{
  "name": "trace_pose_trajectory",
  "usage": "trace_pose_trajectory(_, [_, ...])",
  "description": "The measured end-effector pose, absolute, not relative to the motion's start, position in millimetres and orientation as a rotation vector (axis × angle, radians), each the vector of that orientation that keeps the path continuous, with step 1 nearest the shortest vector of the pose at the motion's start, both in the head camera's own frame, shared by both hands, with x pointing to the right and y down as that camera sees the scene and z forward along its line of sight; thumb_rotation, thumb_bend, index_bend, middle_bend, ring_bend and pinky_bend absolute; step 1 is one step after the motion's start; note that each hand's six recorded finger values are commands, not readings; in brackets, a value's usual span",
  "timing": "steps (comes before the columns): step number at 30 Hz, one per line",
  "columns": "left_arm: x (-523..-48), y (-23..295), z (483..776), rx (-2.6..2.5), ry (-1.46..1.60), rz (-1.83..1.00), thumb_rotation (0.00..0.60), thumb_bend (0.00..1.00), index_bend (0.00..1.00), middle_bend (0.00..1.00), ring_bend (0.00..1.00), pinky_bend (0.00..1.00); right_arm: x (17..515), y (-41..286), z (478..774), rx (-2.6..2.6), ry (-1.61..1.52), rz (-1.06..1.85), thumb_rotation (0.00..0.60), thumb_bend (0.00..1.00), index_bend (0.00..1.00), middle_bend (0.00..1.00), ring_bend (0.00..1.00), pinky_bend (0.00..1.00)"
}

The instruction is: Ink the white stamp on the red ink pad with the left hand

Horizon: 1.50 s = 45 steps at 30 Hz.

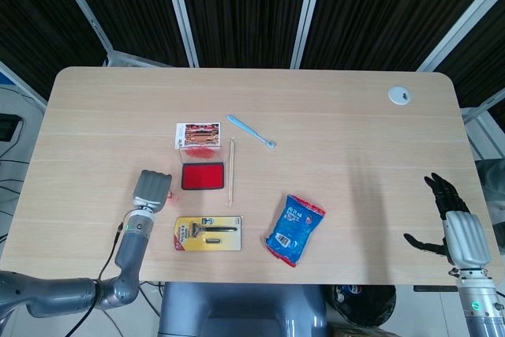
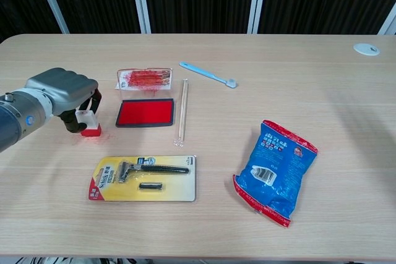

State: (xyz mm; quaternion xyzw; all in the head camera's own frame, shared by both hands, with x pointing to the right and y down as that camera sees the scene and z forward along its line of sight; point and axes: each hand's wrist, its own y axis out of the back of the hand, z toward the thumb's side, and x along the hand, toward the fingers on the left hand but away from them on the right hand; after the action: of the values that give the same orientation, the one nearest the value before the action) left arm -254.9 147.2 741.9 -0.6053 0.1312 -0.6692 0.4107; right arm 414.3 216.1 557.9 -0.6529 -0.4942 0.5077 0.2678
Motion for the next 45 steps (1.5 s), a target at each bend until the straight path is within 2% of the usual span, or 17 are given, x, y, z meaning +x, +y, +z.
trace_pose_trajectory(10, [-253.5, 150.4, 745.1, -1.528, 0.31, -1.685, 0.6, 0.47, 0.68, 0.69, 0.52, 0.56, 414.4, 216.0, 557.8, -1.761, -1.333, 1.37, 0.6, 0.09, 0.0, 0.0, 0.0, 0.18])
trace_pose_trajectory(19, [-255.2, 150.1, 745.1, -1.521, 0.296, -1.689, 0.6, 0.39, 0.64, 0.65, 0.49, 0.54, 414.2, 216.3, 558.0, -1.761, -1.332, 1.371, 0.6, 0.1, 0.0, 0.0, 0.0, 0.18])
trace_pose_trajectory(32, [-256.3, 148.1, 743.5, -1.5, 0.288, -1.689, 0.6, 0.31, 0.51, 0.52, 0.4, 0.49, 413.9, 216.1, 557.5, -1.758, -1.333, 1.367, 0.6, 0.1, 0.0, 0.0, 0.0, 0.18])
trace_pose_trajectory(45, [-258.8, 147.7, 743.3, -1.482, 0.275, -1.698, 0.6, 0.28, 0.47, 0.46, 0.37, 0.46, 414.1, 216.2, 557.5, -1.758, -1.334, 1.367, 0.6, 0.1, 0.0, 0.0, 0.0, 0.18])
